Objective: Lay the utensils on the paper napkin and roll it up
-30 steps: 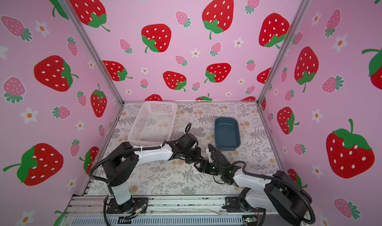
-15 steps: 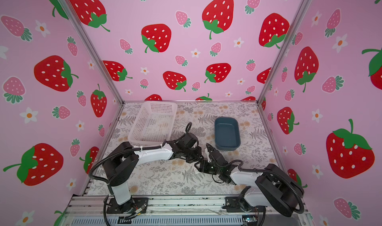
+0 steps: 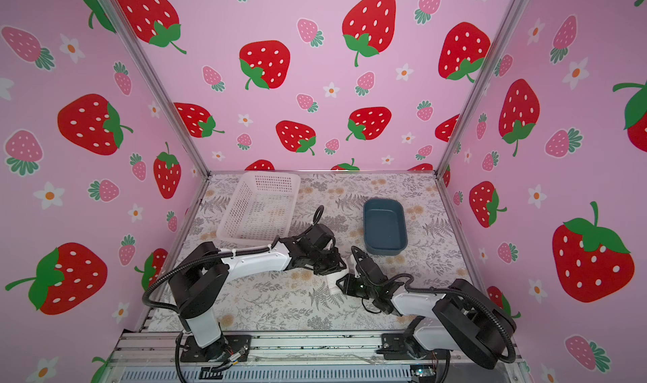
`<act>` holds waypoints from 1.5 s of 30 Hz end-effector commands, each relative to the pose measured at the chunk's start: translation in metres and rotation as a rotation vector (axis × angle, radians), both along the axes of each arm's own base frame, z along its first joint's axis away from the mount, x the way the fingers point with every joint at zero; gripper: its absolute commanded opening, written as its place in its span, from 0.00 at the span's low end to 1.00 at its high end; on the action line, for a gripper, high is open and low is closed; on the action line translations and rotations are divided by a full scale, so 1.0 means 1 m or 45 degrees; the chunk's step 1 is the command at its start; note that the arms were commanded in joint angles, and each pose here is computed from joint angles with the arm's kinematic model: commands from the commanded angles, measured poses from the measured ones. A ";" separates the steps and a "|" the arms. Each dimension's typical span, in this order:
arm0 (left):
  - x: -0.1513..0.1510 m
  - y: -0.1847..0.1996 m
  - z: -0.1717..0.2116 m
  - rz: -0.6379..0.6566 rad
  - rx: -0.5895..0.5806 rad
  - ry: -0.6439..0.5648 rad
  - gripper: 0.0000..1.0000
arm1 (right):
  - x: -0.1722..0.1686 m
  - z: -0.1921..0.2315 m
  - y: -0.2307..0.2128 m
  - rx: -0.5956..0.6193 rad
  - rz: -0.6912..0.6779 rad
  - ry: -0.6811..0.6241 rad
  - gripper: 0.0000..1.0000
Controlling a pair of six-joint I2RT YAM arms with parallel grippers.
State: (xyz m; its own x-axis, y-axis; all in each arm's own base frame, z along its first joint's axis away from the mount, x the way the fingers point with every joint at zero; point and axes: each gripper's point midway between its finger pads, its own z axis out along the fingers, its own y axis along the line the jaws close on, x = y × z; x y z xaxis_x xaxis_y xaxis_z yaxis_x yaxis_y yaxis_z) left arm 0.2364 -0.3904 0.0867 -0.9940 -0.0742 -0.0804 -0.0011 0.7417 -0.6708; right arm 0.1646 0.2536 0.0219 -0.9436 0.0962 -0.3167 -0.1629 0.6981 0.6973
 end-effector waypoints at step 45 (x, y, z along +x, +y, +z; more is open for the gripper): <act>0.004 0.022 -0.054 0.054 0.095 0.097 0.14 | 0.017 0.000 -0.015 0.043 -0.135 0.039 0.41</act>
